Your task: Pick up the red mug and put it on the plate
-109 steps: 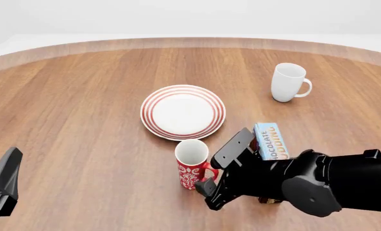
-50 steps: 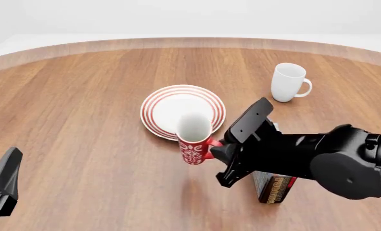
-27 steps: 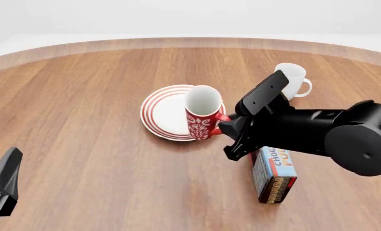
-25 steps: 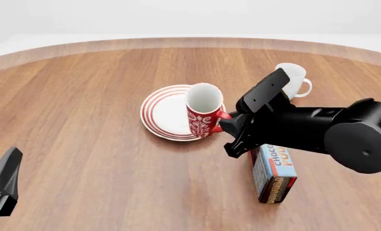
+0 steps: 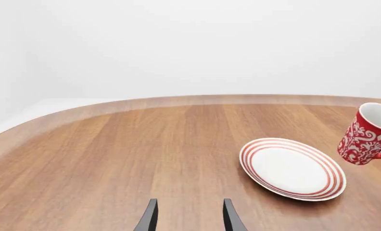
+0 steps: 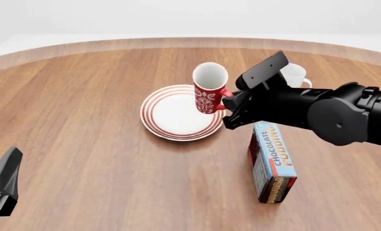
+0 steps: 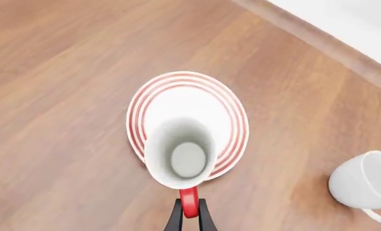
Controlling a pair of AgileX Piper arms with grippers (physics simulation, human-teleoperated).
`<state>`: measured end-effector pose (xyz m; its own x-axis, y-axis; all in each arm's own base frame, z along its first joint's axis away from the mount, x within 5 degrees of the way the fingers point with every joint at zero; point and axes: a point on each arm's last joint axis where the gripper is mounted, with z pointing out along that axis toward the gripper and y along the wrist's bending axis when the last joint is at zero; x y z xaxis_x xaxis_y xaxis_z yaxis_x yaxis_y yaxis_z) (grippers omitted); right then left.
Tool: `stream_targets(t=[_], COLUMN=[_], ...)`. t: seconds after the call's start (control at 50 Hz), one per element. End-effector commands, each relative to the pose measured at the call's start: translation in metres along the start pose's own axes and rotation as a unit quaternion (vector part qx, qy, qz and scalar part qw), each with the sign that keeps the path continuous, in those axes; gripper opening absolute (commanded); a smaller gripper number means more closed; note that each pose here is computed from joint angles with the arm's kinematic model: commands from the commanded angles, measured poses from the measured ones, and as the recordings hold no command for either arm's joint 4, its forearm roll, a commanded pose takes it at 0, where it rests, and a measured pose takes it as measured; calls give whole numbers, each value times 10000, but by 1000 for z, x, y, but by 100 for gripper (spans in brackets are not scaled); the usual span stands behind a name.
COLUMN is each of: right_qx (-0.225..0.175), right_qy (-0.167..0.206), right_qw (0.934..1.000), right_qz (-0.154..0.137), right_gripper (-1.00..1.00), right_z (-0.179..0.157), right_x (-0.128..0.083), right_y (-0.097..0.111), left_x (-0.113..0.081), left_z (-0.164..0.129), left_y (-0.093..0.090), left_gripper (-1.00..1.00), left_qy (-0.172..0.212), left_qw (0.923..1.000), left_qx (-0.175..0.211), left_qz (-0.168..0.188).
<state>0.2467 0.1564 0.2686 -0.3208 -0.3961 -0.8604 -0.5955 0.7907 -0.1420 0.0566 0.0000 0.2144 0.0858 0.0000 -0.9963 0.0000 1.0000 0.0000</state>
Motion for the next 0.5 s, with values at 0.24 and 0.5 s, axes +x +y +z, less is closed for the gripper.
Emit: stream_targets(t=[0.24,0.5], right_qx=[322,263], right_qy=[-250,-326], right_qw=[9992,9991], right_qz=[54,66], right_gripper=[-100,-100], right_z=[44,69], right_x=[-10,-16], right_y=[-23,-20], left_x=[0,0], left_z=[0,0], left_y=[0,0], left_gripper=[100,100], left_qy=[0,0], left_qw=[10000,10000], left_qx=[0,0], left_qz=[0,0])
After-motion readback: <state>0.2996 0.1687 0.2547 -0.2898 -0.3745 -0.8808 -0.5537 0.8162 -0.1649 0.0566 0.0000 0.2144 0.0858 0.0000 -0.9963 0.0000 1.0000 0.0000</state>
